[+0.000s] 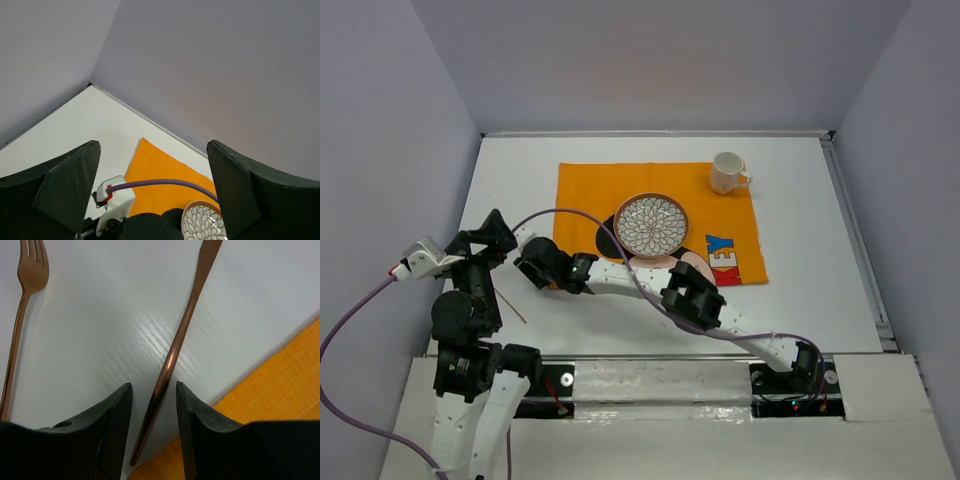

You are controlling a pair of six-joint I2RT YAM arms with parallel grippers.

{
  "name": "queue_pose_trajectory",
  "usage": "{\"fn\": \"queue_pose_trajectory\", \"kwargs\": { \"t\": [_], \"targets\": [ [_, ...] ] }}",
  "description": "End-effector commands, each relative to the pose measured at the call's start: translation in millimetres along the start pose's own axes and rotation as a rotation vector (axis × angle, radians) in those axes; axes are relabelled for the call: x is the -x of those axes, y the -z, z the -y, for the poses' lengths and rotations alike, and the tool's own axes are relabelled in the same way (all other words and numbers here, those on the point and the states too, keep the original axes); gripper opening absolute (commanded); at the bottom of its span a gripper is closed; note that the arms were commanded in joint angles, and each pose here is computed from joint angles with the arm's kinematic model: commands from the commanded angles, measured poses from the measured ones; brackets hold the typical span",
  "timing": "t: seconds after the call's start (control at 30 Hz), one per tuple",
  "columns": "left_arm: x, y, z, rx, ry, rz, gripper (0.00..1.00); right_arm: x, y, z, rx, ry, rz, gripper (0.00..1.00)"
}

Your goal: Set the dinner table for one person

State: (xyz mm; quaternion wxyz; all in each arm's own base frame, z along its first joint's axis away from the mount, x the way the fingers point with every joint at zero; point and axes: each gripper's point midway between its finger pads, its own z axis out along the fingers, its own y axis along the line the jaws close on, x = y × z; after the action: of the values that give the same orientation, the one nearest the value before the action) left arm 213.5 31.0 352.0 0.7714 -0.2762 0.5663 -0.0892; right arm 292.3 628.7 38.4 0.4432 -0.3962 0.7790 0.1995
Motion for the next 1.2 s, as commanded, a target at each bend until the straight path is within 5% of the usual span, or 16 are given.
{"fn": "queue_pose_trajectory", "kwargs": {
  "t": [0.0, 0.2, 0.37, 0.6, 0.73, 1.17],
  "targets": [
    [10, 0, 6, -0.024, 0.028, 0.042, 0.99, -8, -6, 0, -0.038, 0.012, -0.004, 0.27],
    [11, 0, 7, -0.032, 0.030, 0.044, 0.99, -11, -4, -7, -0.036, -0.030, -0.006, 0.00],
    [9, 1, 9, -0.045, 0.026, 0.039, 0.99, 8, 1, -17, -0.001, -0.160, 0.046, 0.00],
    [15, 3, 10, -0.052, 0.028, 0.054, 0.99, 138, 72, -13, 0.067, -0.297, 0.388, 0.00],
    [23, 6, 13, -0.067, 0.036, 0.074, 0.99, 174, 116, 18, 0.058, -0.411, 0.494, 0.00],
    [17, 8, 20, -0.114, 0.040, 0.052, 0.99, 108, 187, 151, -0.191, -0.520, 0.462, 0.00]
  ]
}}
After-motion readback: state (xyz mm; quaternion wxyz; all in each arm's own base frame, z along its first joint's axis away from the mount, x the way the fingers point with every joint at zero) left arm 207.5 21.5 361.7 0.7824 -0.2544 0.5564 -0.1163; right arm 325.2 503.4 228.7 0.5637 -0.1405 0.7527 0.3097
